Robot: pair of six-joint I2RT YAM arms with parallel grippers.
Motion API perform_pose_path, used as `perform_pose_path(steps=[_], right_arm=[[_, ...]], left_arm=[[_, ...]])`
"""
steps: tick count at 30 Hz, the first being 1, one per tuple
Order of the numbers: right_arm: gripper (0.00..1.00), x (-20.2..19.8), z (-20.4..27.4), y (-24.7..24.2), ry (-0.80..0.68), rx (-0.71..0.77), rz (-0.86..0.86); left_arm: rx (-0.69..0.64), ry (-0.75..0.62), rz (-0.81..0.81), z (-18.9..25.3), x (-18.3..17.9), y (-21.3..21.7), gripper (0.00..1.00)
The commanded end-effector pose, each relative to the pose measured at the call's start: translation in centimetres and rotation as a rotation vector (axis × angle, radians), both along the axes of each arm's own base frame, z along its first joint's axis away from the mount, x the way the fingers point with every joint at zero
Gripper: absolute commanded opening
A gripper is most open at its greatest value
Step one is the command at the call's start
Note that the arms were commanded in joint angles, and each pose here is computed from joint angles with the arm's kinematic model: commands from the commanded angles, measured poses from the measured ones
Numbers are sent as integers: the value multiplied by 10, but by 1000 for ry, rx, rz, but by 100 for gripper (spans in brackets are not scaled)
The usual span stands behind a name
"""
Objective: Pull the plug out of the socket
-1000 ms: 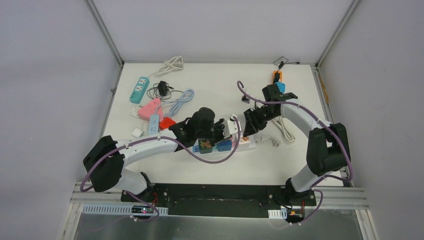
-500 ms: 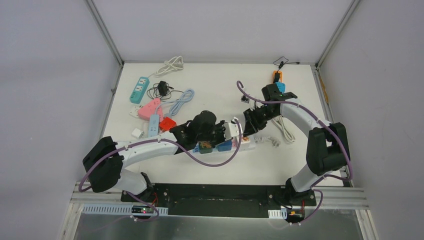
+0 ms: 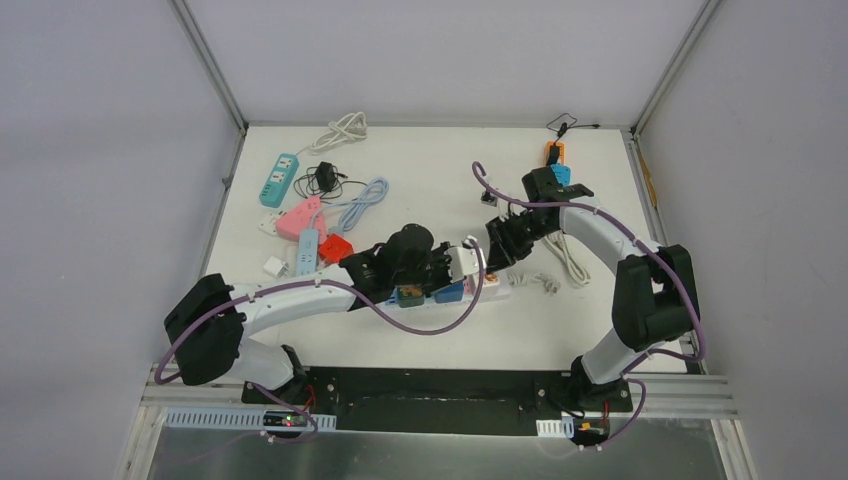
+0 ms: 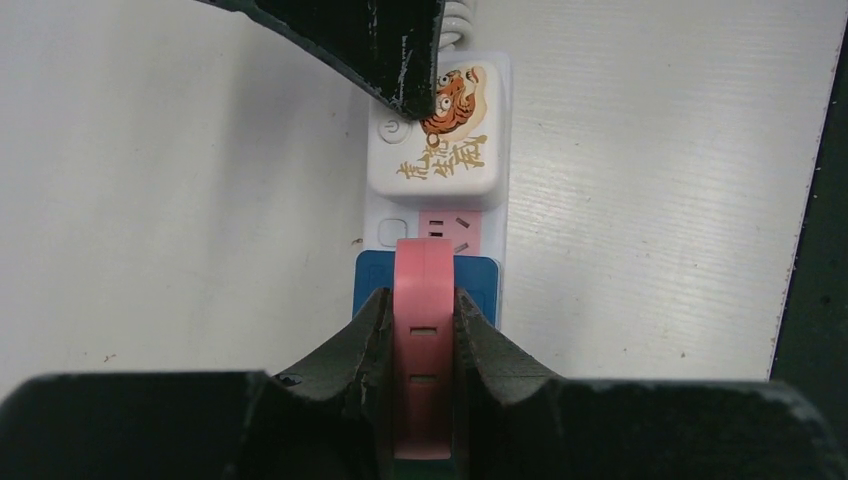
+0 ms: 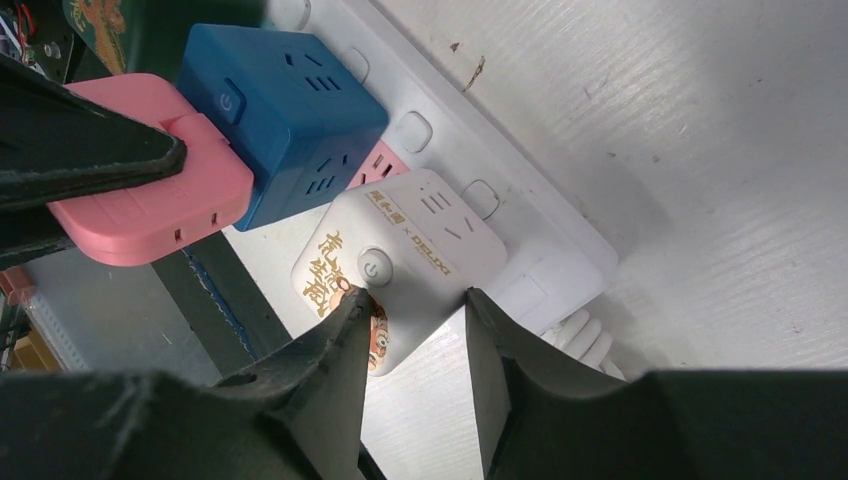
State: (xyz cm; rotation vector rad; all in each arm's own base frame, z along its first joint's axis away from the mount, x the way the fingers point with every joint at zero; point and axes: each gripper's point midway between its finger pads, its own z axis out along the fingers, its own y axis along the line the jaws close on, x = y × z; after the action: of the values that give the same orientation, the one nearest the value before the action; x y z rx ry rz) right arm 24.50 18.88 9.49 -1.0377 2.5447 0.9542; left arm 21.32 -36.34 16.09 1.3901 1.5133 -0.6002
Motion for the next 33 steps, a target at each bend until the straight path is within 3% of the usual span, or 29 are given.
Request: perform_pose_path(steps=[1,6,9,13,15,18,23,29,33], right_arm=[[40,-1,-33,-15,-9,-144,33],[41,-1,-32,-14,-5,-139,32],[41,-1,-32,-13,-3,-137,33],[41,-1,-32,-13,-2,-138,32],[41,-1,-32,-13,-2,-140,32],[41,-1,-32,-13,-4,-143,32],[41,0,-32,-13,-3,-141,32],[42,-2,-33,-13,4,-142,33],[42,-1,-33,-14,2,-145,33]], left_arm=[[-72,-26,68,25,14,4,0],[-229,233,23,23,10,0,0],[-195,180,63,17,15,7,0],[-31,-85,91,19,15,12,0],[-3,-124,98,23,16,11,0],[-15,-97,111,29,17,7,0],[-84,102,85,28,14,-1,0],[69,-83,98,20,18,9,0],[42,-16,113,28,18,6,0]])
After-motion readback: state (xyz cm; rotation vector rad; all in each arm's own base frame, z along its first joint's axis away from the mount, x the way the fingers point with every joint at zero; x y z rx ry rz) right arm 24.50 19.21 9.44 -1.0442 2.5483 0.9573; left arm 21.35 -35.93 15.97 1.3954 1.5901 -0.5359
